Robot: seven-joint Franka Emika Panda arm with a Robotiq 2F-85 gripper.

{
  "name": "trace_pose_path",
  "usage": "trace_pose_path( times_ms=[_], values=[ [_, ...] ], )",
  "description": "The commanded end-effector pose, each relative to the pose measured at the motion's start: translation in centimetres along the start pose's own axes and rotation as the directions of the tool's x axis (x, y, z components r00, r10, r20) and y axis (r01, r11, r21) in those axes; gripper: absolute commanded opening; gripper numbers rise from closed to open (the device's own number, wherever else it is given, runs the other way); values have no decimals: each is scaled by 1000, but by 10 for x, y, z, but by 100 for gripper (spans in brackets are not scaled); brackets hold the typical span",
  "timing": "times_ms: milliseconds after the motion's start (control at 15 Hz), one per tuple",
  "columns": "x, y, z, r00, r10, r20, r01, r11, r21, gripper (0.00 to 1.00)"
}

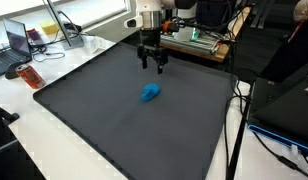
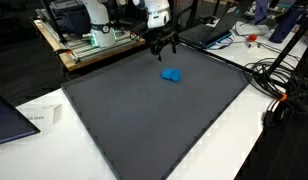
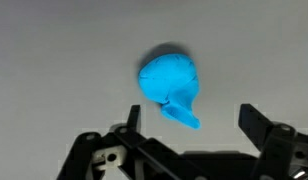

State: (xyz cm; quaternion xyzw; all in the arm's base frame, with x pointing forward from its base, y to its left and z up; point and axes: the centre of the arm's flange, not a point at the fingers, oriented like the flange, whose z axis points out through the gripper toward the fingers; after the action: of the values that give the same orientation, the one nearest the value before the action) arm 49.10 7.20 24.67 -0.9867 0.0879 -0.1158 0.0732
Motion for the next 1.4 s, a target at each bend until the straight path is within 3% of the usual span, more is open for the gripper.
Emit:
trace_pose_path(
  times_ms=[0, 267, 733, 1333],
  values=[
    [2, -29, -6, 1000, 20, 2, -20, 997, -77, 100],
    [-4, -50, -3, 1000, -8, -28, 4, 992, -127, 100],
    [-1, -87, 3, 995, 51, -85, -71, 964, -258, 100],
    [7, -172, 29, 990, 143, -8, -131, 878, -460, 100]
  ],
)
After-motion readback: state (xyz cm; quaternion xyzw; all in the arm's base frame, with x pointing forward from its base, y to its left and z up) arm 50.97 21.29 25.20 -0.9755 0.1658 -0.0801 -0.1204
